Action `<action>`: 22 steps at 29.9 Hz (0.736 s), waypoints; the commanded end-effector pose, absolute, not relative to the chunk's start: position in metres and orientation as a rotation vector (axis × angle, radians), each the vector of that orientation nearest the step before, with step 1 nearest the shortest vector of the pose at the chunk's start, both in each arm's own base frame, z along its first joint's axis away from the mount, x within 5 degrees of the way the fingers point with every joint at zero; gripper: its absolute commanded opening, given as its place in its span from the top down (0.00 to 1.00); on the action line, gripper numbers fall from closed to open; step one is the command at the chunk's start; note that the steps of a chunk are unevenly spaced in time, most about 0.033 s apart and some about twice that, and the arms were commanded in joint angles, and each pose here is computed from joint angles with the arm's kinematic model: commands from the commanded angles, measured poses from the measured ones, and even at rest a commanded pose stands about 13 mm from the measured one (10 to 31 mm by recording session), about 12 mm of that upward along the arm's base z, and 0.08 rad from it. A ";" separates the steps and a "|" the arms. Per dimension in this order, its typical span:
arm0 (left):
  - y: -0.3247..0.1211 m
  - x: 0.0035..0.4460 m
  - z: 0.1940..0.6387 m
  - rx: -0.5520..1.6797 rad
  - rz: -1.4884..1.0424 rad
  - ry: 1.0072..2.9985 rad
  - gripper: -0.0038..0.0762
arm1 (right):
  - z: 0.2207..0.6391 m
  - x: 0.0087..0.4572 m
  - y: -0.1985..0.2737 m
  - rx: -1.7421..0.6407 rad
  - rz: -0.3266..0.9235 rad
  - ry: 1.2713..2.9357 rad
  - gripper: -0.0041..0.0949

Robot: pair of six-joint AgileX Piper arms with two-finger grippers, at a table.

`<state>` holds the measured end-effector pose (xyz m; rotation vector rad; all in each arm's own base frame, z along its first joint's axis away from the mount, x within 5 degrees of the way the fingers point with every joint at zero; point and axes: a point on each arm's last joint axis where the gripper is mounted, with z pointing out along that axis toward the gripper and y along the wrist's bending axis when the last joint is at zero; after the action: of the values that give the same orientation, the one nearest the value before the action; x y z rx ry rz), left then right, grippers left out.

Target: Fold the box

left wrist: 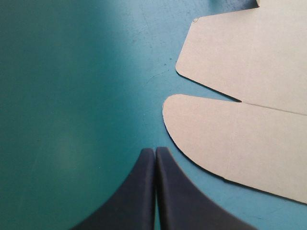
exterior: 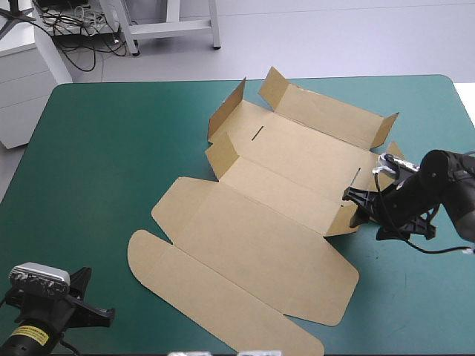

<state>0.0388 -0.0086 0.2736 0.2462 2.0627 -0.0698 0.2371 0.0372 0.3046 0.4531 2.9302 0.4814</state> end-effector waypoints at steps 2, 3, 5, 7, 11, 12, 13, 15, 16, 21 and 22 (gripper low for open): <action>-0.009 0.042 0.288 0.226 -0.083 1.978 0.96 | 0.296 0.261 0.047 0.495 0.626 2.906 0.41; -0.009 0.042 0.288 0.226 -0.083 1.978 0.96 | 0.289 0.267 0.048 0.500 0.639 2.911 0.41; -0.009 0.042 0.288 0.226 -0.083 1.978 0.96 | 0.281 0.275 0.048 0.508 0.641 2.911 0.41; -0.009 0.042 0.288 0.226 -0.083 1.978 0.96 | 0.273 0.282 0.048 0.513 0.633 2.912 0.41; -0.009 0.042 0.288 0.226 -0.083 1.978 0.96 | 0.263 0.288 0.048 0.534 0.629 2.935 0.41; -0.009 0.042 0.288 0.226 -0.083 1.978 0.96 | 0.261 0.290 0.048 0.539 0.631 2.936 0.41; -0.009 0.042 0.288 0.226 -0.083 1.978 0.96 | 0.260 0.291 0.049 0.546 0.637 2.930 0.41; -0.009 0.042 0.288 0.226 -0.083 1.978 0.96 | 0.257 0.295 0.050 0.565 0.662 2.917 0.41; -0.009 0.042 0.288 0.226 -0.083 1.978 0.96 | 0.256 0.296 0.051 0.577 0.680 2.914 0.41; -0.009 0.042 0.288 0.226 -0.083 1.978 0.96 | 0.254 0.298 0.053 0.560 0.705 2.918 0.46; -0.009 0.042 0.288 0.226 -0.083 1.978 0.96 | 0.254 0.298 0.053 0.556 0.705 2.919 0.50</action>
<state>0.0388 -0.0086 0.2736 0.2462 2.0627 -0.0698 0.2971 0.0499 0.2356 0.5996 2.9808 0.6508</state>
